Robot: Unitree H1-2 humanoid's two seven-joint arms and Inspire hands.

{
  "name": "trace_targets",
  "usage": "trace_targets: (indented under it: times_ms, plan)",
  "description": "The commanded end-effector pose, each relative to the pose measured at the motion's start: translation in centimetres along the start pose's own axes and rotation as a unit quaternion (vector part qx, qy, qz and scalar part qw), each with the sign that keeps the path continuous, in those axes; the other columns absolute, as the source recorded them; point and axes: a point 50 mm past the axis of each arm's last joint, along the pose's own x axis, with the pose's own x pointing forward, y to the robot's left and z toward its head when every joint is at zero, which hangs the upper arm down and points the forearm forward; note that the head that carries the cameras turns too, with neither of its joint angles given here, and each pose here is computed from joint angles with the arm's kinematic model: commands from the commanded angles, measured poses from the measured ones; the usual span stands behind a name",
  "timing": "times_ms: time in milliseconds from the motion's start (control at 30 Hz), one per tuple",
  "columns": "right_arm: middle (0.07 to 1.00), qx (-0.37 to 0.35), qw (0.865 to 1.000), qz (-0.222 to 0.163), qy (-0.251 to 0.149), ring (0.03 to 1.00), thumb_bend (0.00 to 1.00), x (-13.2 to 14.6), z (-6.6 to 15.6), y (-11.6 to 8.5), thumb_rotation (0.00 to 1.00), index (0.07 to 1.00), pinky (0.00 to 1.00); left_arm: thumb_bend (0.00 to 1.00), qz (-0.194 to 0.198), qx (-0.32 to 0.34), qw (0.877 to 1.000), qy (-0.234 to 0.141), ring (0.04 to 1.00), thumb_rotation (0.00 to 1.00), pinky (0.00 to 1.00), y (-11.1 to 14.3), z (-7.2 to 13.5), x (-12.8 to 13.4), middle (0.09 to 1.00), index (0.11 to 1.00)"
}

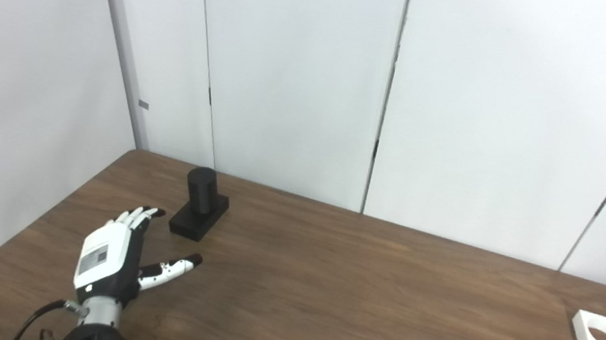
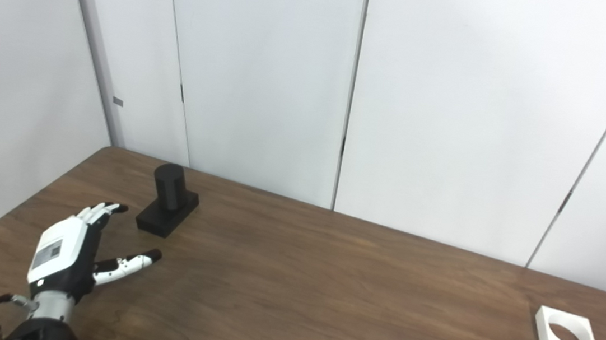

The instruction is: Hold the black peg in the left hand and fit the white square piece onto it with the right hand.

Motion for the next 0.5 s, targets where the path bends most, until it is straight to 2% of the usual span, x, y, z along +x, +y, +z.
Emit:
trace_targets:
  times_ms: [0, 367, 467]
  plan:
    - [0.964, 0.019, 0.999, -0.007, 0.033, 0.994, 0.71, -1.9, -1.8, 0.4, 0.86, 1.0, 1.0, 0.96, 0.041, 0.018, 0.999, -0.017, 0.948, 0.64, 1.0, 1.3, 0.8, 1.6, 0.923, 0.853]
    - [0.964, 0.023, 0.999, -0.007, 0.04, 0.999, 0.7, -2.1, -1.7, 0.5, 0.87, 1.0, 1.0, 0.96, 0.045, 0.05, 0.998, -0.002, 0.926, 0.65, 0.93, 0.8, 0.9, 3.0, 0.91, 0.842]
    - [0.968, 0.023, 0.999, -0.008, 0.038, 0.991, 0.69, -2.1, -1.6, 0.6, 0.87, 1.0, 1.0, 0.95, 0.038, 0.059, 0.998, 0.003, 0.932, 0.66, 0.95, 0.5, 1.2, 3.2, 0.908, 0.84]
